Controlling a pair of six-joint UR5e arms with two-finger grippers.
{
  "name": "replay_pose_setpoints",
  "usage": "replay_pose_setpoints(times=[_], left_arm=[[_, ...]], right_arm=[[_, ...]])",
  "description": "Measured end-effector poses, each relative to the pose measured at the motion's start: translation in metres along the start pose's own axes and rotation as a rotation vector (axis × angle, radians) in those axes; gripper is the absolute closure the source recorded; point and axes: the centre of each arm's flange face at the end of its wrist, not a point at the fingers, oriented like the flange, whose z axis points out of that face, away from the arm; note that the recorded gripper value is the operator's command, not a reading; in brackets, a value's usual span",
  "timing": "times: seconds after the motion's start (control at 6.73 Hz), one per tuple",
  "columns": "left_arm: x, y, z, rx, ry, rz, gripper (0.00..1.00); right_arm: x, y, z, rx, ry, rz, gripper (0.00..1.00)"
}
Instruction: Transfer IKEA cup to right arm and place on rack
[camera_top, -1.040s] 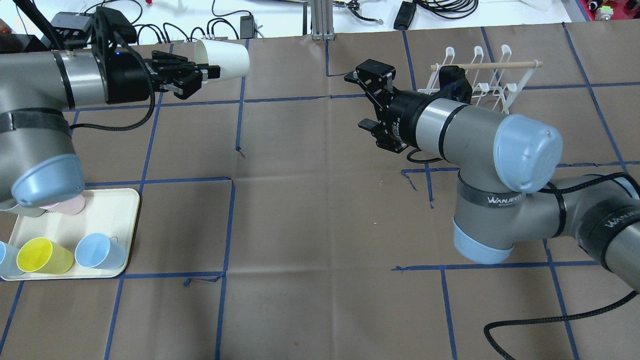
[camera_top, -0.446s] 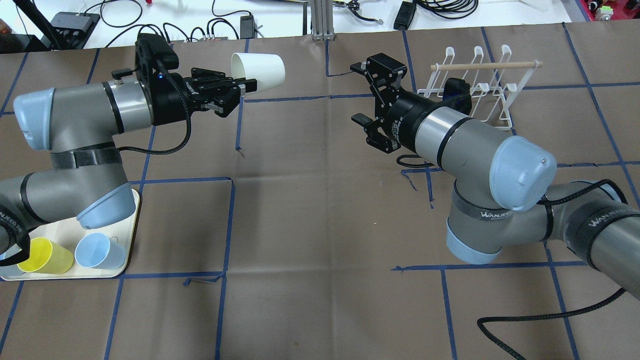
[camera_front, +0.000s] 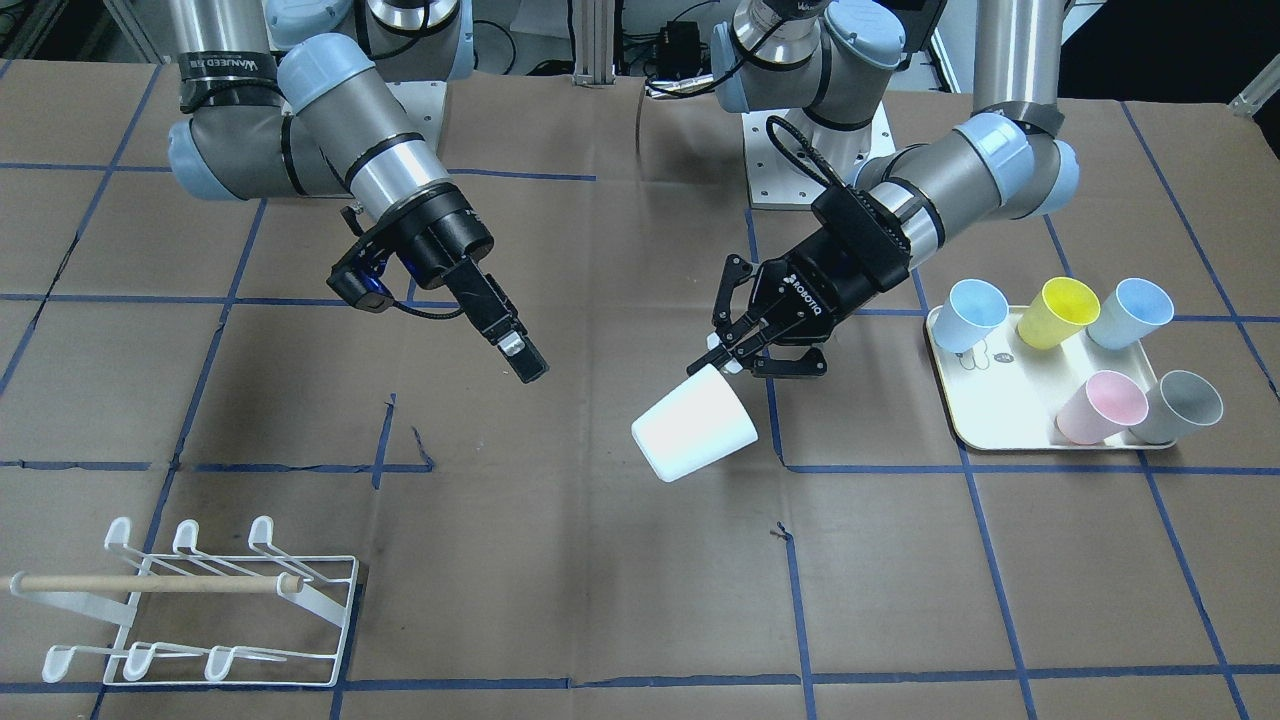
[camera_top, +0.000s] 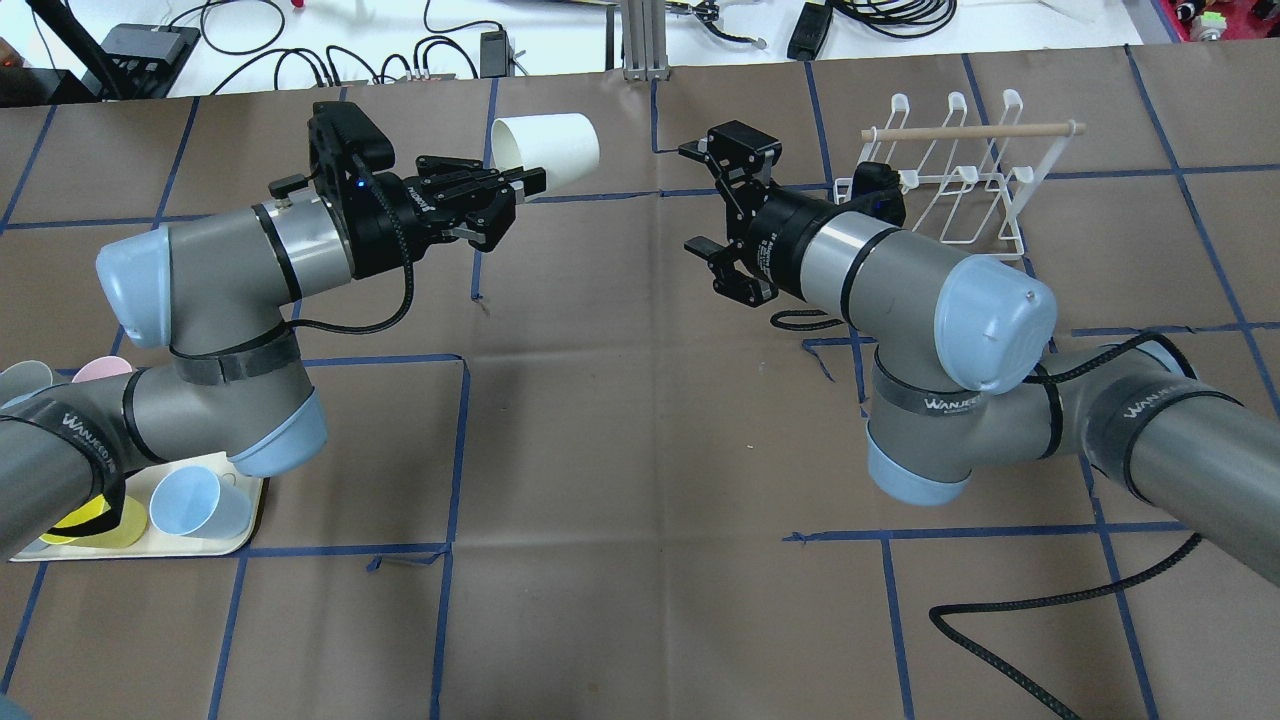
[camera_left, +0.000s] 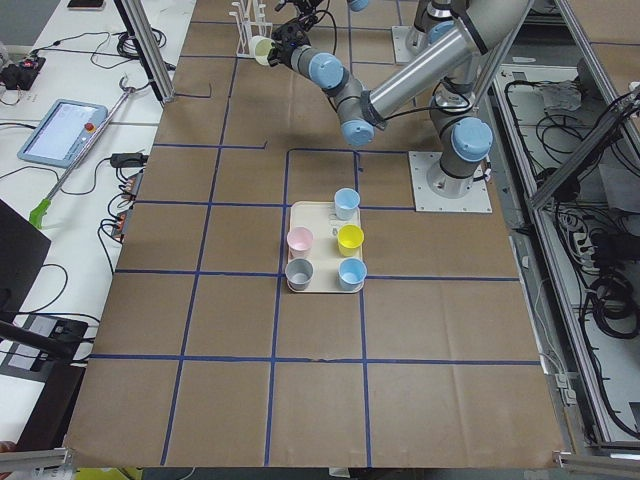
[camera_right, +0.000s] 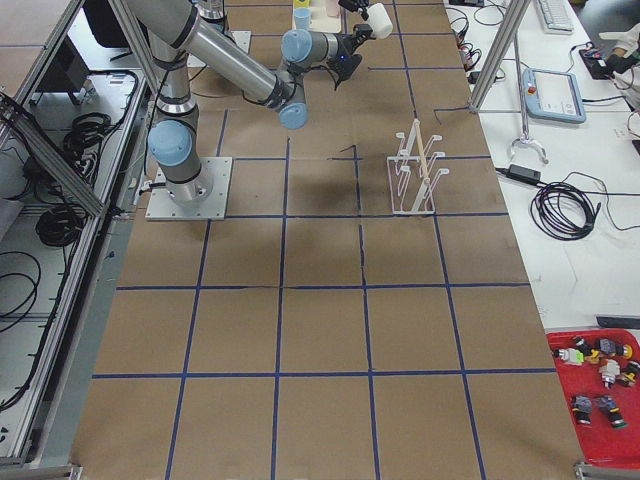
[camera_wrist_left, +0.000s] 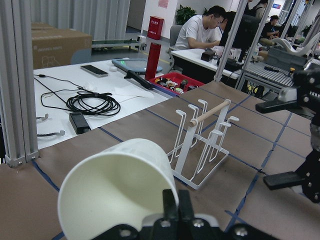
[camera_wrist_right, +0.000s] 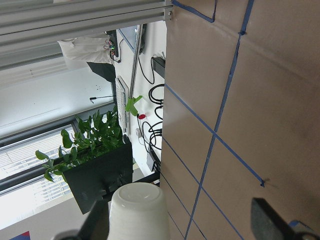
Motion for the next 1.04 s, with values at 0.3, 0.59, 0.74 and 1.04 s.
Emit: replay_pose_setpoints(times=[0.3, 0.59, 0.74, 1.04], left_arm=[[0.022, 0.013, 0.023, 0.028, 0.031, 0.002, 0.99], [0.032, 0.018, 0.031, 0.032, 0.047, 0.009, 0.99], [0.033, 0.018, 0.032, 0.032, 0.050, 0.010, 0.99], [0.034, 0.018, 0.032, 0.033, 0.052, 0.002, 0.99]], right_arm=[[-0.010, 0.006, 0.027, -0.032, -0.006, -0.020, 0.00], [-0.014, 0.009, 0.047, -0.051, -0.006, -0.030, 0.00], [-0.014, 0.008, 0.051, -0.053, -0.005, -0.030, 0.00], [-0.014, 0.006, 0.058, -0.055, 0.000, -0.028, 0.01]])
